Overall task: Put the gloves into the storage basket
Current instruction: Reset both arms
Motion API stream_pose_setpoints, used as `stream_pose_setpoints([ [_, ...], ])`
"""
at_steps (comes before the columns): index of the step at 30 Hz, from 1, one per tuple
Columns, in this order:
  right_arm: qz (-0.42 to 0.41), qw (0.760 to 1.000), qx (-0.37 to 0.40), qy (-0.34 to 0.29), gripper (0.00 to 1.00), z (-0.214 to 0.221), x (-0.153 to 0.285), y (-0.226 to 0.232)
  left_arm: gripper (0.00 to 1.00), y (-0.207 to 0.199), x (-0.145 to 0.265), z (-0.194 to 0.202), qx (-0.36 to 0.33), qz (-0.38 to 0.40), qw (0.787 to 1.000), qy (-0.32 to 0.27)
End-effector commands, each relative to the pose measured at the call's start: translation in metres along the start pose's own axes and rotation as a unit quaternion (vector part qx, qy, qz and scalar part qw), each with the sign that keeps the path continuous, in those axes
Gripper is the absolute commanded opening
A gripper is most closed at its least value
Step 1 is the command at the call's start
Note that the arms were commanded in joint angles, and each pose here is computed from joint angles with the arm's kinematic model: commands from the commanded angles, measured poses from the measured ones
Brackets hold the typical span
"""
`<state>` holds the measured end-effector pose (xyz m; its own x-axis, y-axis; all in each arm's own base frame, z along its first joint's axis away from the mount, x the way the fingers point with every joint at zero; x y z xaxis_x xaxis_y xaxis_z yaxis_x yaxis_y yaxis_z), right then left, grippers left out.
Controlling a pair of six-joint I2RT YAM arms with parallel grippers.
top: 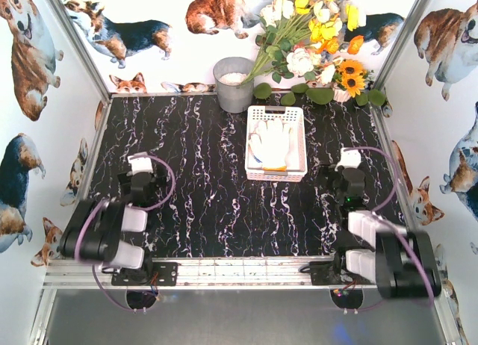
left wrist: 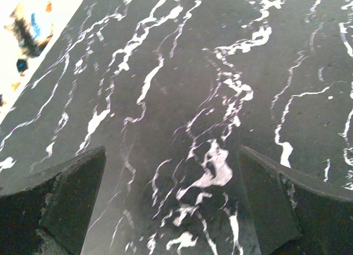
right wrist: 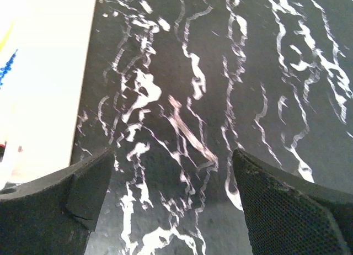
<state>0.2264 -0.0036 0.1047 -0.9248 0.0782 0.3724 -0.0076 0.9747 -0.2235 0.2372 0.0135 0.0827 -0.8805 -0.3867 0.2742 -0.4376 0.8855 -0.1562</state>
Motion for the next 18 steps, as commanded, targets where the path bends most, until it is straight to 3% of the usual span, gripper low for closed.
stream_pose_setpoints([
  [1,-0.035,0.992,0.034,-0.119,0.92,-0.033,-0.027,0.005,1.00,-0.024,-0.018,-0.023,-0.002,0.106,0.989,-0.104],
  [4,-0.039,0.990,0.054,-0.122,0.99,-0.020,-0.049,0.015,1.00,-0.030,-0.025,-0.021,-0.023,0.113,0.991,-0.072],
  [7,-0.031,0.997,0.035,-0.057,1.00,-0.025,-0.050,0.010,0.99,-0.028,-0.037,-0.025,0.002,0.061,0.996,-0.058],
  [9,-0.005,0.996,0.025,-0.086,1.00,-0.022,-0.054,0.008,1.00,-0.024,-0.038,-0.026,0.009,0.052,0.996,-0.065],
  [13,-0.019,0.998,0.029,-0.051,1.00,-0.025,-0.051,0.008,1.00,-0.024,-0.038,-0.027,0.011,0.053,0.996,-0.067],
  [18,-0.010,0.997,0.024,-0.076,1.00,-0.023,-0.055,0.007,1.00,-0.024,-0.038,-0.026,0.011,0.052,0.996,-0.066],
])
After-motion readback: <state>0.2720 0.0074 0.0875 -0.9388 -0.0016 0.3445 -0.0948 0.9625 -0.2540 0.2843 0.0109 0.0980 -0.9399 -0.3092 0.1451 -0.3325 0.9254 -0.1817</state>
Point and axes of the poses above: each gripper's point midway between its finger pads, its own x axis back along the fingers, its own y axis along the line the jaws close on, z = x × y, the point moved 10 cm from there along x, back along the fingers, and after that the axes turned 15 degrees about x, right-handed, at the moved point
